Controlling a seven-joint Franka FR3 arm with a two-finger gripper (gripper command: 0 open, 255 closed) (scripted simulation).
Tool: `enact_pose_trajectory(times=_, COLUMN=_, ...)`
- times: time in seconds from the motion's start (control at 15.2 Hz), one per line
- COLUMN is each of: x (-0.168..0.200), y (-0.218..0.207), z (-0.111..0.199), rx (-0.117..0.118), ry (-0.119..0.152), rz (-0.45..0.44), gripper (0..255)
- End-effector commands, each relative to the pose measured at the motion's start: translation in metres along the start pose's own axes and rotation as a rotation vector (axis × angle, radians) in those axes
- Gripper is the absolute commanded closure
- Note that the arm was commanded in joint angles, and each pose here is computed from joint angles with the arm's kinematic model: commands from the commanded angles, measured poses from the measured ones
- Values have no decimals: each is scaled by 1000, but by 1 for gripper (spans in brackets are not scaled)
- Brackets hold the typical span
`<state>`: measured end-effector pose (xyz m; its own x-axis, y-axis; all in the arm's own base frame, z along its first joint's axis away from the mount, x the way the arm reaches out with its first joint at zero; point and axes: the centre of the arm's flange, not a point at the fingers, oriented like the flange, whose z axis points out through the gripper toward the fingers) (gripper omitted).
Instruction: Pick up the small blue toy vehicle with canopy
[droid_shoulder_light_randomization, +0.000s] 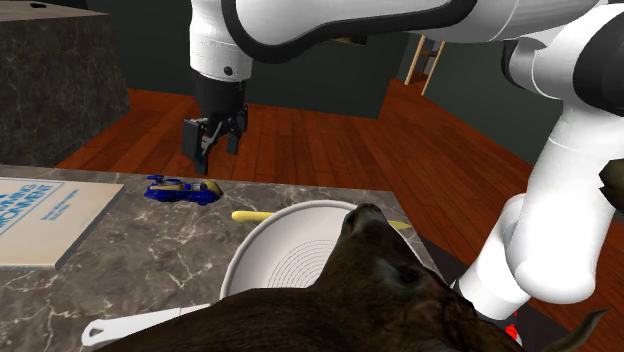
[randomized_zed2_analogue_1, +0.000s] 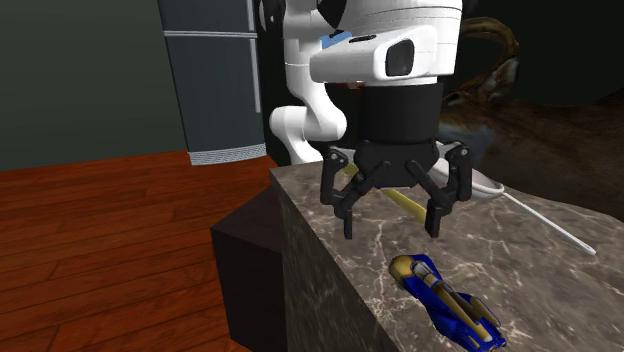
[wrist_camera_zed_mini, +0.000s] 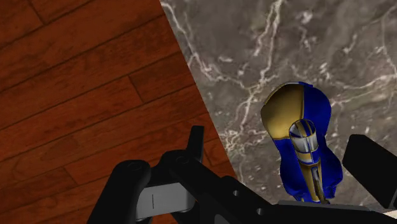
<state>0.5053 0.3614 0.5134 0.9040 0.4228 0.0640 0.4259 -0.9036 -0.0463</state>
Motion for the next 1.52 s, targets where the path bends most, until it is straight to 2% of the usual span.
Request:
enact_pose_trajectory(times=0.0, x=18, y=-18, z=7, rx=13, ry=4, rz=-17, gripper=0)
enact_pose_trajectory(times=0.26, x=52, y=-52, z=15, rx=37, ry=13, rz=-50, gripper=0)
enact_pose_trajectory(times=0.79, x=51, y=-51, z=55, rx=38, ry=13, rz=-51, gripper=0)
enact_pose_trajectory(times=0.92, x=51, y=-51, z=55, rx=38, ry=13, rz=-51, gripper=0)
enact_pose_trajectory(times=0.99, x=51, y=-52, z=56, rx=38, ry=13, rz=-51, gripper=255)
enact_pose_trajectory(times=1.45, x=51, y=-51, z=56, rx=38, ry=13, rz=-51, gripper=255)
